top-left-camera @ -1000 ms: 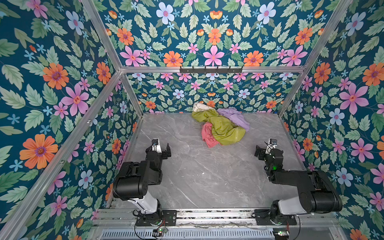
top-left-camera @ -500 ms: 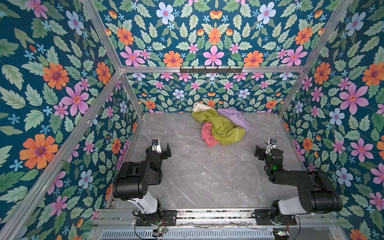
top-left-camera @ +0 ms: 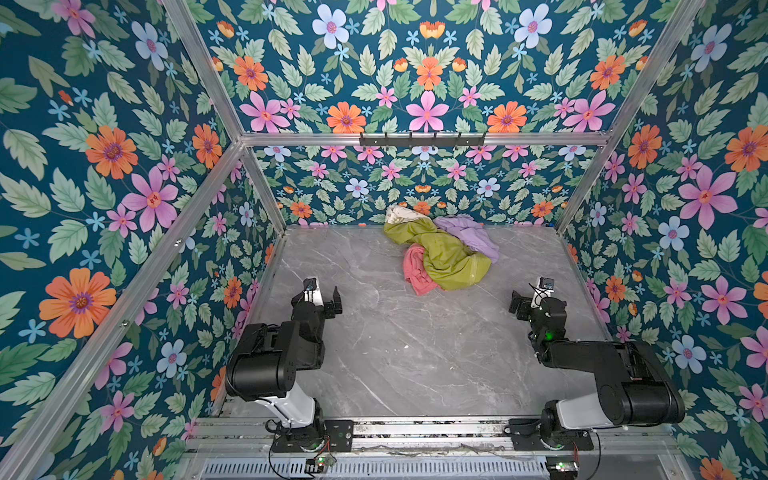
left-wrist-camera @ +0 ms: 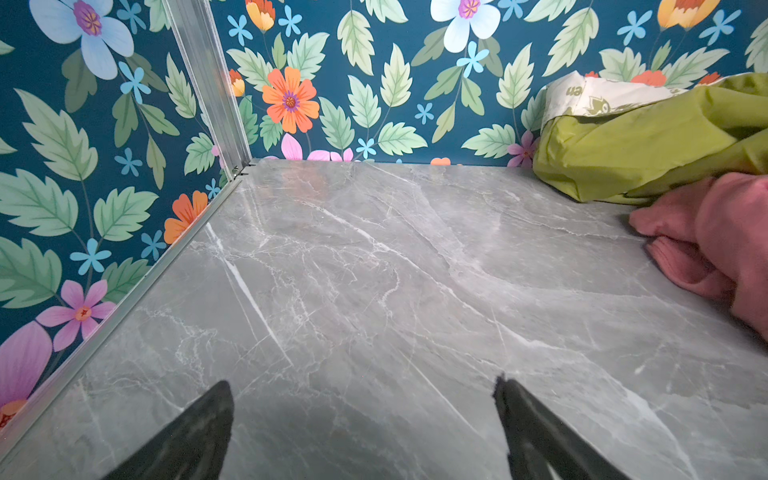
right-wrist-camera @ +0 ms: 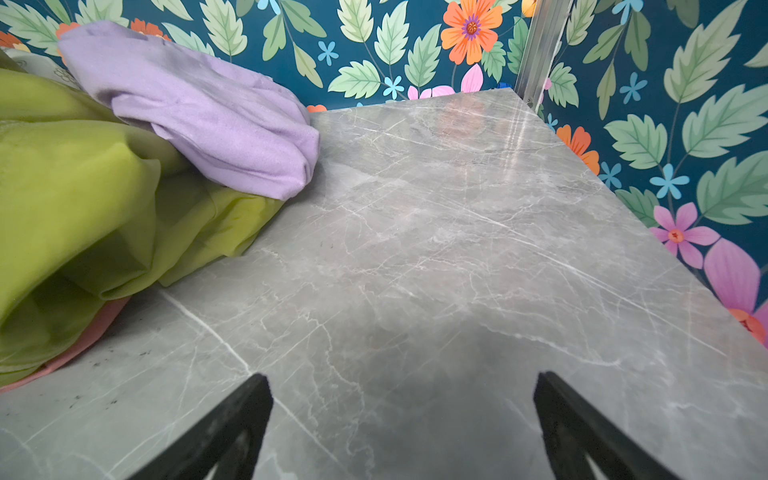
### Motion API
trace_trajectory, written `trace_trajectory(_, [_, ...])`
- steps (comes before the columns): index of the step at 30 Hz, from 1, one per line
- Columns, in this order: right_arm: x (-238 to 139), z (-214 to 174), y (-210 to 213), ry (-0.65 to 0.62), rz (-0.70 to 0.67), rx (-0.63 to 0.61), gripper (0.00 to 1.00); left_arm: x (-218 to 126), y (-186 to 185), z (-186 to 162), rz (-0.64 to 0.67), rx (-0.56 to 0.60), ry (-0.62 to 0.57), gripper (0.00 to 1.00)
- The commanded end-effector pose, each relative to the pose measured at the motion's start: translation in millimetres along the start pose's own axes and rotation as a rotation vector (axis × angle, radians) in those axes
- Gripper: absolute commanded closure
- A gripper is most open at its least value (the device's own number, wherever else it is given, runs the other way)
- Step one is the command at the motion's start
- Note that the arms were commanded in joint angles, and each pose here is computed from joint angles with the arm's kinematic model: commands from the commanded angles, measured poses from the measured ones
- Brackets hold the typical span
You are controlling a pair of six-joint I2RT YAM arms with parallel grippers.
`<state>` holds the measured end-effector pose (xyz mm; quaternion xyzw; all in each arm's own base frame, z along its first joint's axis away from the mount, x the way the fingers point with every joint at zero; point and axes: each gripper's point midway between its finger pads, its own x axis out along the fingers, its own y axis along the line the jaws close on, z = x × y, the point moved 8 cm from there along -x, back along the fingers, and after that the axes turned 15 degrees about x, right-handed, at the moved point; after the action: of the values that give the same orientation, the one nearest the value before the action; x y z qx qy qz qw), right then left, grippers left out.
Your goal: Pick out a specific cloth from the pile
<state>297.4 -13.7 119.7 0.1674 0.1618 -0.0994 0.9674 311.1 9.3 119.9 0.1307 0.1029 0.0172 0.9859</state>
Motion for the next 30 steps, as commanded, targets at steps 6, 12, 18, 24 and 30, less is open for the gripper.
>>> trace_trajectory(6, [-1.6,4.0,4.2,-0.028,0.019,-0.011,0.01,-0.3,1.6,6.3,0.008,-0.004,-0.034,0.00])
trace_trajectory(12, [-0.5,3.7,4.6,-0.018,0.020,-0.010,0.00,-0.4,1.5,5.8,0.008,-0.004,-0.032,0.00])
trace_trajectory(18, [-0.6,4.3,4.7,-0.020,0.020,-0.011,0.00,-0.4,1.6,6.2,0.008,-0.004,-0.034,0.00])
trace_trajectory(24, [-7.6,6.7,7.4,-0.044,0.026,-0.023,0.01,-2.4,-0.5,7.2,0.014,0.007,-0.040,0.00])
trace_trajectory(30, [-15.7,9.8,8.6,-0.082,0.009,-0.028,0.01,-9.1,2.7,19.8,0.133,0.017,-0.012,0.00])
